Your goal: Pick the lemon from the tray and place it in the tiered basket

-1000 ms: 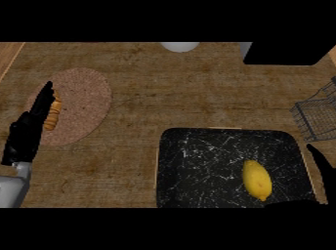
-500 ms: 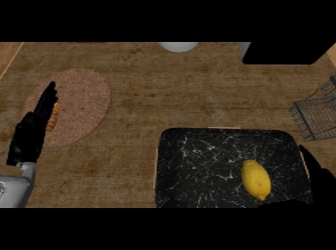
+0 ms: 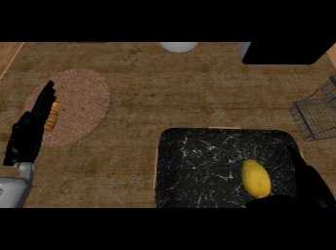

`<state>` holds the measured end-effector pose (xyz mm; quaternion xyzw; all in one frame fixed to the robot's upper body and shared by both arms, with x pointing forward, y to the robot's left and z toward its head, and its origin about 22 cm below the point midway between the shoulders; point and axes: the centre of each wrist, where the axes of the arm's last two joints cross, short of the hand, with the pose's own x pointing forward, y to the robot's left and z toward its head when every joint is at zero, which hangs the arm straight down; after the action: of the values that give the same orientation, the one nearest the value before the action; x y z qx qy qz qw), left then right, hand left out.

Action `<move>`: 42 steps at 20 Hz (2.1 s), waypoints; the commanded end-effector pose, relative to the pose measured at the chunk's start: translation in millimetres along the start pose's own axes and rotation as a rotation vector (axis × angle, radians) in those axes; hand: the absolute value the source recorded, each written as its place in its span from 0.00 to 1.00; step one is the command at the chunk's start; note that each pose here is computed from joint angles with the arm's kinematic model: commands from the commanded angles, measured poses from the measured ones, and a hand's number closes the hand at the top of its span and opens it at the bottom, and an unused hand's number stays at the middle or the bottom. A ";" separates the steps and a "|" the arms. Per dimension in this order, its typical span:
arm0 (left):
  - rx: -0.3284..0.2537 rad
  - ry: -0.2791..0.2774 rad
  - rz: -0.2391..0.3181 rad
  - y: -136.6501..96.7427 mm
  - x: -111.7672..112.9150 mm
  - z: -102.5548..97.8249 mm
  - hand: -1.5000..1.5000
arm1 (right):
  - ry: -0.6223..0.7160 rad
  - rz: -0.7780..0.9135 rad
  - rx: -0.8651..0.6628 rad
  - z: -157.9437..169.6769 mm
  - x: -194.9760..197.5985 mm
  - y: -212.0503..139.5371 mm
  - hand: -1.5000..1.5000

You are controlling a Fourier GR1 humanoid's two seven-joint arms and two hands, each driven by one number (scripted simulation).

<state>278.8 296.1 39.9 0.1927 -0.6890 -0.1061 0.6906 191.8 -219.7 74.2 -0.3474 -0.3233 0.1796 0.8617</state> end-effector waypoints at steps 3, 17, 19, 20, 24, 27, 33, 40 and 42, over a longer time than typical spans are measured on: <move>-0.004 -0.003 0.008 -5.5 0.8 -3.1 0.50 | 0.217 0.026 0.017 -8.1 5.6 28.2 0.00; 0.005 0.012 0.023 -17.5 -11.8 -1.5 0.50 | 0.234 -0.015 0.105 -44.5 19.1 31.3 0.00; 0.002 0.008 -0.002 9.7 -3.5 -14.0 0.50 | 0.230 -0.007 0.122 -31.9 31.2 47.4 0.00; -0.002 -0.003 0.008 -0.1 -8.3 2.3 0.50 | 0.211 -0.005 0.165 -23.8 27.7 44.6 1.00; -0.001 0.001 0.000 8.5 -4.6 -3.0 0.50 | 0.099 0.209 0.180 -33.3 20.6 61.6 1.00; 0.005 0.008 -0.010 1.6 -9.3 -2.1 0.50 | 0.099 0.194 0.127 -18.7 42.0 58.1 1.00; 0.000 0.014 -0.004 -11.4 -16.3 3.2 0.50 | 0.095 -0.015 0.135 -10.0 39.5 40.4 1.00; -0.011 0.016 0.013 -0.3 -8.1 -3.2 0.50 | -0.687 0.508 0.263 24.4 20.4 56.2 1.00; 0.014 0.033 0.014 -1.8 -17.3 -0.6 0.50 | -0.761 0.477 0.238 35.5 7.5 42.7 1.00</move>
<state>279.0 298.2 28.8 0.1926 -0.6843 -0.1022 0.6958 193.2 -170.0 53.5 -0.2503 -0.4516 0.4624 0.7208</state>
